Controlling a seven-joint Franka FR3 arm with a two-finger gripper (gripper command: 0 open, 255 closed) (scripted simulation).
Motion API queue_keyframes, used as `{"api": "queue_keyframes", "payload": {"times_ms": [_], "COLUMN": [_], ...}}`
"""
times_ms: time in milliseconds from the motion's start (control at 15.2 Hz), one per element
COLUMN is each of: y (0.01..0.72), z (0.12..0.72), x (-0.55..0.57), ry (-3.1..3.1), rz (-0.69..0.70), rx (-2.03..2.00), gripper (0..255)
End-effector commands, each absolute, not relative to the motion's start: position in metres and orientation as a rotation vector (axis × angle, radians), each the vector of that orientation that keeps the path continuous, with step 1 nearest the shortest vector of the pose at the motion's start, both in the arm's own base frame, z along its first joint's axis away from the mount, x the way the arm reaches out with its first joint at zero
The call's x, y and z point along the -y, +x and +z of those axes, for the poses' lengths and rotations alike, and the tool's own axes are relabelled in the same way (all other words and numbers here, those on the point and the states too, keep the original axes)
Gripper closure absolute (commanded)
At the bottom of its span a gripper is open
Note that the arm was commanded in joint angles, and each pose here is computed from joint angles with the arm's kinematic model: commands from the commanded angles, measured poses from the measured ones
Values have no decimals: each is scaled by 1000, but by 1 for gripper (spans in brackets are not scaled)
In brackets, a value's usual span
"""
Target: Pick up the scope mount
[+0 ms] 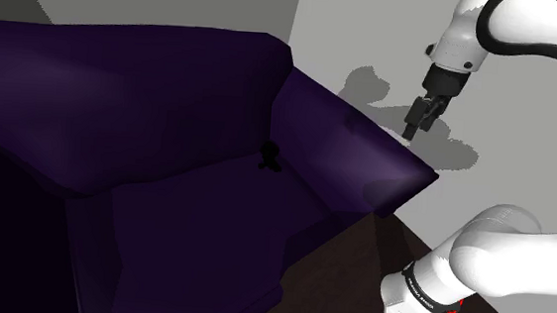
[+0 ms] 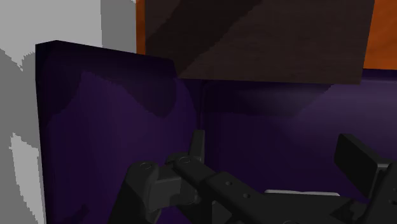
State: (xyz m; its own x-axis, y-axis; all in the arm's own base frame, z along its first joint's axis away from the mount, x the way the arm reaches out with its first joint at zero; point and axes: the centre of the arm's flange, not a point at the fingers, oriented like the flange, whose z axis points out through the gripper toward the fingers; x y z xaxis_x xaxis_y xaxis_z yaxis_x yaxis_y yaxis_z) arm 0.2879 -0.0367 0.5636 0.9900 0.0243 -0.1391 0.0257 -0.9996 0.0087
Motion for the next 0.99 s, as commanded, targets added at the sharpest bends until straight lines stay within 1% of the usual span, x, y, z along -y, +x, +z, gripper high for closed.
{"api": "queue_keyframes", "payload": {"times_ms": [0,924], "y": [288,393], "z": [564,420], "x": [37,34], "ry": [3123,3142], "rz": [-218,-123], "rx": [-39,-52], "gripper": [0,0]}}
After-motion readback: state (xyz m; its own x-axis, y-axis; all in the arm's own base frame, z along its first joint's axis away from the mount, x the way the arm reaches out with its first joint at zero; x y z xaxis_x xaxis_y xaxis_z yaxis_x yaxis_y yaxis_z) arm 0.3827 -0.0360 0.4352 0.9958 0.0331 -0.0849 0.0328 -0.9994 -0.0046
